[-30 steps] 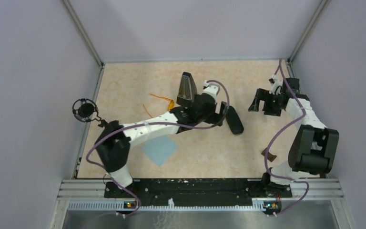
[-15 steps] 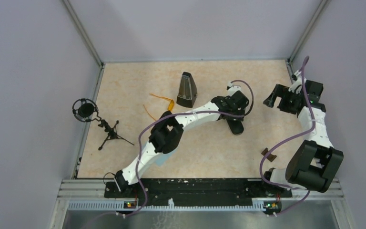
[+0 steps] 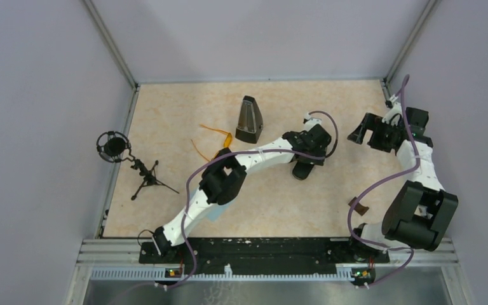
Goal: Organize the sunglasses
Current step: Pick up the sunglasses case from the center of the board.
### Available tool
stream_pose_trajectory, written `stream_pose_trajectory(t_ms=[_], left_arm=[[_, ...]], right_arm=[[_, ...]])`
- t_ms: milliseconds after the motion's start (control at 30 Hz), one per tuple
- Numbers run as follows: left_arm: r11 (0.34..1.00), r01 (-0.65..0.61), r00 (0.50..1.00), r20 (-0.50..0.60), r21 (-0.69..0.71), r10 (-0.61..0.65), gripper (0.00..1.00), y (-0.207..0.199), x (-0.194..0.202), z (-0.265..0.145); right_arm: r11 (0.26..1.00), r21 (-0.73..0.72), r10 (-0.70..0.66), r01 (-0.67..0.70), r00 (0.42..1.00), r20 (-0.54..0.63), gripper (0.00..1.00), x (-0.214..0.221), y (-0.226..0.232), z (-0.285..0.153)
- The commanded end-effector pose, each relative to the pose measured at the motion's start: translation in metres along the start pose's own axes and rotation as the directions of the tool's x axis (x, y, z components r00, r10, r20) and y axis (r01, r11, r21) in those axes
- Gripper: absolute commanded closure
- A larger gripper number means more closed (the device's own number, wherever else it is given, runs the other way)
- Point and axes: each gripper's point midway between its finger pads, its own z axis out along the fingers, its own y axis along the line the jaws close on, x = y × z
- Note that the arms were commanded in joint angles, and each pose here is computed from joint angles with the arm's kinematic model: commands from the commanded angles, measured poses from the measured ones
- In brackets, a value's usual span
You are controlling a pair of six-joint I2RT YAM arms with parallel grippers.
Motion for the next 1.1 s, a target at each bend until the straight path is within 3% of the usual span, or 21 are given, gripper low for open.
stream_pose_trajectory(t_ms=[0, 433, 833, 967, 1067], left_arm=[[0.998, -0.058, 0.997, 0.051, -0.008, 0.058, 0.02, 0.0, -0.018, -0.027], [0.939, -0.343, 0.937, -0.056, 0.031, 0.344, 0.16, 0.005, 0.01, -0.047], [0.911, -0.38, 0.923, -0.004, 0.159, 0.385, 0.28, -0.02, 0.001, -0.059], [0.898, -0.397, 0.914, -0.013, 0.191, 0.406, 0.36, -0.024, 0.003, -0.058], [0.897, -0.4, 0.911, -0.028, 0.188, 0.412, 0.37, -0.023, 0.005, -0.056]], right_arm=[[0.999, -0.042, -0.015, 0.015, 1.0, 0.006, 0.07, -0.002, 0.004, 0.003], [0.998, -0.064, -0.027, 0.026, 0.999, -0.022, 0.08, 0.005, 0.004, 0.007], [0.997, -0.076, -0.022, 0.018, 0.999, -0.045, 0.08, 0.011, 0.002, 0.01], [0.996, -0.082, -0.021, 0.017, 0.998, -0.052, 0.08, 0.012, 0.003, 0.011], [0.996, -0.082, -0.022, 0.018, 0.998, -0.053, 0.08, 0.012, 0.003, 0.011]])
